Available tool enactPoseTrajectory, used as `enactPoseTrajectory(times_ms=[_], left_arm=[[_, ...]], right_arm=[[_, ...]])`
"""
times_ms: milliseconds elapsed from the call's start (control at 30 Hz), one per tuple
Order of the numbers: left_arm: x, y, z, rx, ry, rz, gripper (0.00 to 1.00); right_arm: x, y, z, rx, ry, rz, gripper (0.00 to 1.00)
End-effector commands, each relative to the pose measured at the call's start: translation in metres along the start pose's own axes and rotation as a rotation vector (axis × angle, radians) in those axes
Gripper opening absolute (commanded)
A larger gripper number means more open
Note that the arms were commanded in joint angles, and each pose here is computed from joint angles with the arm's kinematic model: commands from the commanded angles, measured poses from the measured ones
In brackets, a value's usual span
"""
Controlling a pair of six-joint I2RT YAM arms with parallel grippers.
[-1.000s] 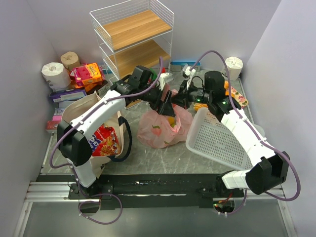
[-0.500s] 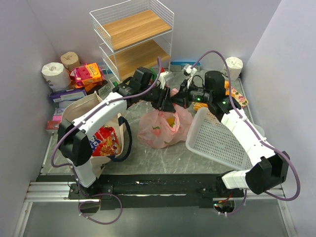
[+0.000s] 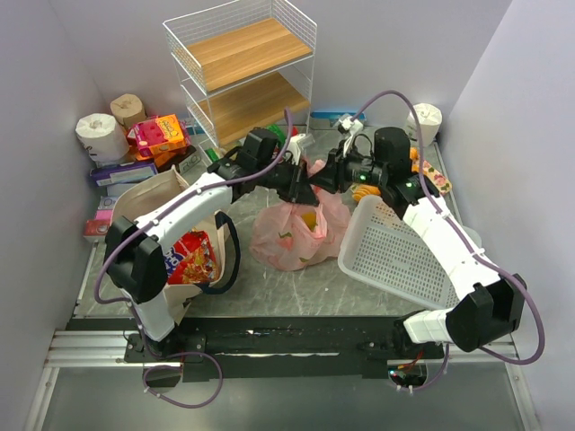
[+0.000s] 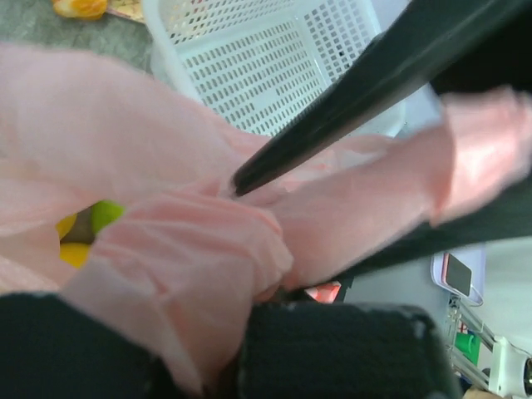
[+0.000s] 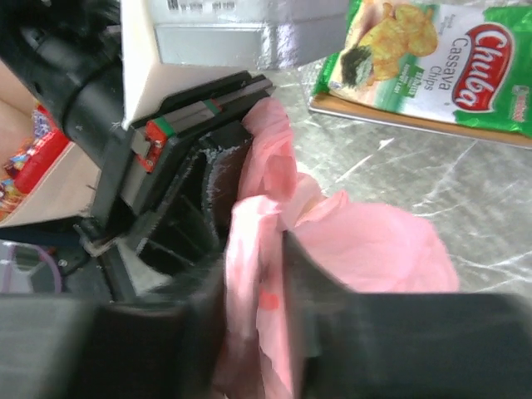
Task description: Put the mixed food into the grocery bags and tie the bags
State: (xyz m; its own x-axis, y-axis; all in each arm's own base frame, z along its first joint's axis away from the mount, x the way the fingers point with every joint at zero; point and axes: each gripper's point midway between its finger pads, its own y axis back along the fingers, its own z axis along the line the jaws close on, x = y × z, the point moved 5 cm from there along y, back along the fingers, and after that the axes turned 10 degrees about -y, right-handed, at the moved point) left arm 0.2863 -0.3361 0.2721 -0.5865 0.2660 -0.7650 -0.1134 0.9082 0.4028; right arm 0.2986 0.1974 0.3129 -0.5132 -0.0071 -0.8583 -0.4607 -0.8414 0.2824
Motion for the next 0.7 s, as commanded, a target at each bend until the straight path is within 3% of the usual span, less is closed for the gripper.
enactPoseTrajectory(times_ms=[0, 67, 133, 200, 300, 500, 667], left_arm=[[-0.013, 0.009, -0.013, 0.028, -0.089, -0.076, 0.01], [-0.009, 0.010, -0.013, 0.030, -0.101, -0.074, 0.01], [-0.006, 0.012, -0.014, 0.042, -0.131, -0.070, 0.01], [-0.005, 0.014, -0.016, 0.057, -0.166, -0.066, 0.01], [0.000, 0.015, -0.018, 0.078, -0.215, -0.042, 0.01], [0.002, 0.018, -0.020, 0.088, -0.271, -0.015, 0.01], [0.003, 0.016, -0.021, 0.102, -0.269, -0.002, 0.01]], right_arm=[[-0.031, 0.015, 0.018, -0.059, -0.015, -0.045, 0.44], [-0.040, 0.023, 0.018, -0.066, -0.044, -0.062, 0.51], [-0.054, 0.036, 0.016, -0.103, -0.102, -0.093, 0.64], [-0.062, 0.042, 0.010, -0.119, -0.160, -0.109, 0.69], [-0.066, 0.039, 0.008, -0.138, -0.178, -0.085, 0.68], [-0.056, 0.024, -0.003, -0.197, -0.233, -0.020, 0.56], [-0.056, 0.015, -0.004, -0.286, -0.234, -0.014, 0.56]])
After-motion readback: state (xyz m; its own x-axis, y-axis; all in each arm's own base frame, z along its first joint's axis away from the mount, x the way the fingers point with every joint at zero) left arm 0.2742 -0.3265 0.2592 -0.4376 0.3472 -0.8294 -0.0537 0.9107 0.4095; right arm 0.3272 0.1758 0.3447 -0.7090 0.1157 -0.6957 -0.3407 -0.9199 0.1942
